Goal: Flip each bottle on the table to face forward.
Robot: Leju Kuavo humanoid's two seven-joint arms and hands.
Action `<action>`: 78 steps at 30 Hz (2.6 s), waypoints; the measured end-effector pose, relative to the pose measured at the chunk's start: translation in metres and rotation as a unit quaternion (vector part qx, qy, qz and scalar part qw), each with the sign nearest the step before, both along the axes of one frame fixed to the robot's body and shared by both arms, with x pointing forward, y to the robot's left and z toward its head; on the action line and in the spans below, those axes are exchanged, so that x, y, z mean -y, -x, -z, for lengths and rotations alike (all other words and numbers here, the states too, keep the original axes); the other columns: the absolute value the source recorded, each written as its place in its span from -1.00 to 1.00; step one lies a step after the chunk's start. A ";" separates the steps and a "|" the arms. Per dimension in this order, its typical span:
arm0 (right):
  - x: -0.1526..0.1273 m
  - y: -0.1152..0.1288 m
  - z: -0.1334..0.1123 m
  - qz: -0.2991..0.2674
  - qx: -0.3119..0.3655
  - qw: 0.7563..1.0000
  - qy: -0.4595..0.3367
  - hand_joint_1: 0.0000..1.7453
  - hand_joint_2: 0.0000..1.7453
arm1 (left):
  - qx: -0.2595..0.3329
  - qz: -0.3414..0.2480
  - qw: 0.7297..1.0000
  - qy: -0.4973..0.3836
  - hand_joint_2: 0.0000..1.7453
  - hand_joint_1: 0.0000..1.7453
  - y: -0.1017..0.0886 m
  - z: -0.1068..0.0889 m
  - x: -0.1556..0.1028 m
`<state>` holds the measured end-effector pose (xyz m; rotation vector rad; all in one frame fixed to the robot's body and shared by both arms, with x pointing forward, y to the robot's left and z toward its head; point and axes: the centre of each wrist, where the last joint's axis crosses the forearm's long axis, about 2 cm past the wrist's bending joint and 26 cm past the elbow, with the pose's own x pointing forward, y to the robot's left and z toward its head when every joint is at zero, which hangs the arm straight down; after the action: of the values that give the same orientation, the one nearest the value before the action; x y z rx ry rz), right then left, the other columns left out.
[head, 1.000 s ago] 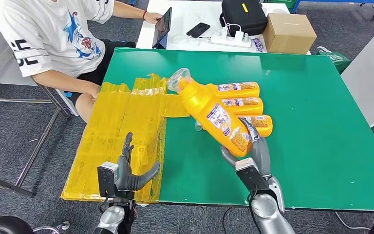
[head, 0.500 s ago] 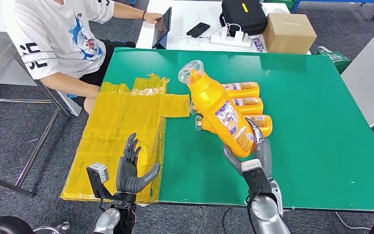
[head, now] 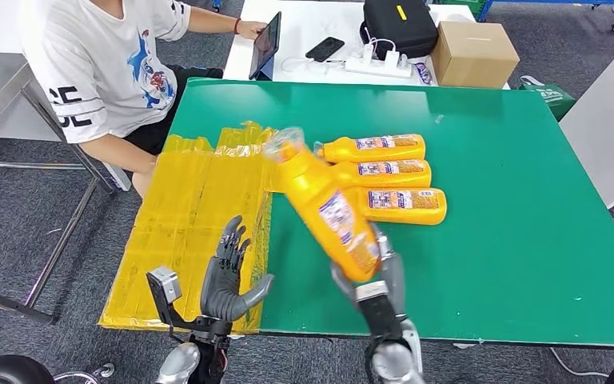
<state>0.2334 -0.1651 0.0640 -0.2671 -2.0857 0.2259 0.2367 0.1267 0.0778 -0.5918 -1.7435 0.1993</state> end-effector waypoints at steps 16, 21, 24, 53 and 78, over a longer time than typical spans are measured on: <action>-0.052 0.017 0.027 -0.131 -0.072 0.989 0.019 1.00 1.00 | 0.000 0.026 1.000 0.007 1.00 -1.00 0.002 0.000 0.004; -0.062 0.019 0.034 -0.158 -0.092 0.983 0.029 1.00 1.00 | -0.006 0.045 0.998 0.032 1.00 -1.00 0.004 0.002 0.005; -0.065 0.021 0.038 -0.173 -0.100 0.979 0.038 1.00 1.00 | -0.009 0.062 0.997 0.050 1.00 -1.00 0.005 0.003 0.004; -0.074 0.031 0.051 -0.211 -0.105 0.967 0.098 1.00 1.00 | -0.047 0.090 0.993 0.055 1.00 -1.00 0.011 0.022 -0.003; -0.079 0.025 0.047 -0.241 -0.108 0.960 0.092 1.00 1.00 | -0.023 0.090 0.991 0.099 1.00 1.00 0.014 0.020 -0.010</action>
<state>0.2084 -0.0860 0.0168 0.1579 -1.8844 0.7121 0.2229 0.1369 0.0581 -0.8785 -1.6258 0.2576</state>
